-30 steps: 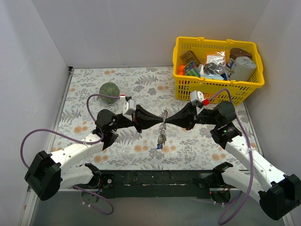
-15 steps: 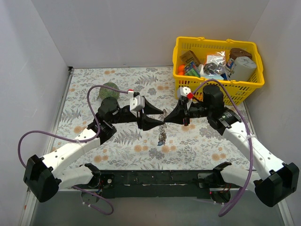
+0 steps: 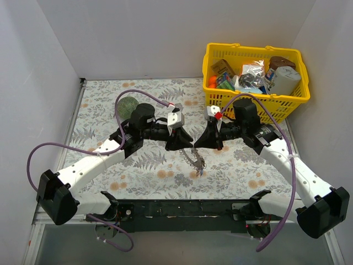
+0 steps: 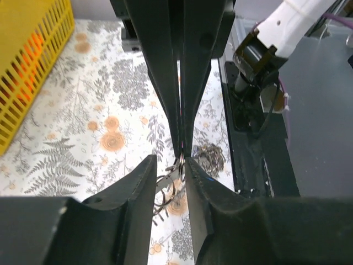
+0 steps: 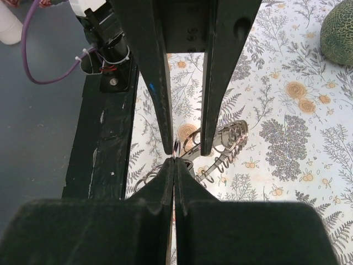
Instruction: Put the keys on the keyring
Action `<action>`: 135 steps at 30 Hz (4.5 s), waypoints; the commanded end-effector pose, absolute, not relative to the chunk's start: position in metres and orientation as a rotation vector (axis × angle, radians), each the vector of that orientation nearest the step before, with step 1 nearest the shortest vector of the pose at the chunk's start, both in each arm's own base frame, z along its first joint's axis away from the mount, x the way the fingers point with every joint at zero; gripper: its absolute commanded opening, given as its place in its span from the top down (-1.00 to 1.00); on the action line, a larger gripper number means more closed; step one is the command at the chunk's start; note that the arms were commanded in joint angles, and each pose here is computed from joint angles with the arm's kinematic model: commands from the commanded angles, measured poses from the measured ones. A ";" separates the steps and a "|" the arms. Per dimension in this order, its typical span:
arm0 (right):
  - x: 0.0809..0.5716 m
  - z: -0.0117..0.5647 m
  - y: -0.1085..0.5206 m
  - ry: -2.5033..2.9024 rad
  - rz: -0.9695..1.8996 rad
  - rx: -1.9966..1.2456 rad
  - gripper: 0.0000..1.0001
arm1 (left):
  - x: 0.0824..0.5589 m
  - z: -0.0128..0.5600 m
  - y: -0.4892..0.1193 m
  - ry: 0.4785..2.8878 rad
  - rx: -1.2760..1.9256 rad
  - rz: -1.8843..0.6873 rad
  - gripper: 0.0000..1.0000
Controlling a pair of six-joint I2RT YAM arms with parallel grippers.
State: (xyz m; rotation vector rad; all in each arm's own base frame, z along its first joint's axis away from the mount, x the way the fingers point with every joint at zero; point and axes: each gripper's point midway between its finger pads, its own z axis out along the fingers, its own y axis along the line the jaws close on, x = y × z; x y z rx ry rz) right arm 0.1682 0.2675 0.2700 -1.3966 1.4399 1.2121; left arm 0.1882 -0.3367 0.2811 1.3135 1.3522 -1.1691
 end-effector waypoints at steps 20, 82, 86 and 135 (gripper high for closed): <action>0.186 0.299 0.267 1.356 1.062 -1.262 0.36 | 0.178 0.279 -0.335 1.345 1.362 -1.200 1.00; 0.179 0.318 0.245 1.246 0.962 -1.041 -0.55 | 0.330 0.177 -0.391 1.783 0.695 -0.992 1.00; 0.177 0.316 0.246 1.244 0.971 -1.045 -0.55 | 0.308 0.137 -0.383 1.851 0.650 -1.012 1.00; 0.182 0.308 0.252 1.275 1.010 -1.042 -0.57 | 0.207 0.156 -0.320 1.734 0.678 -1.037 -0.96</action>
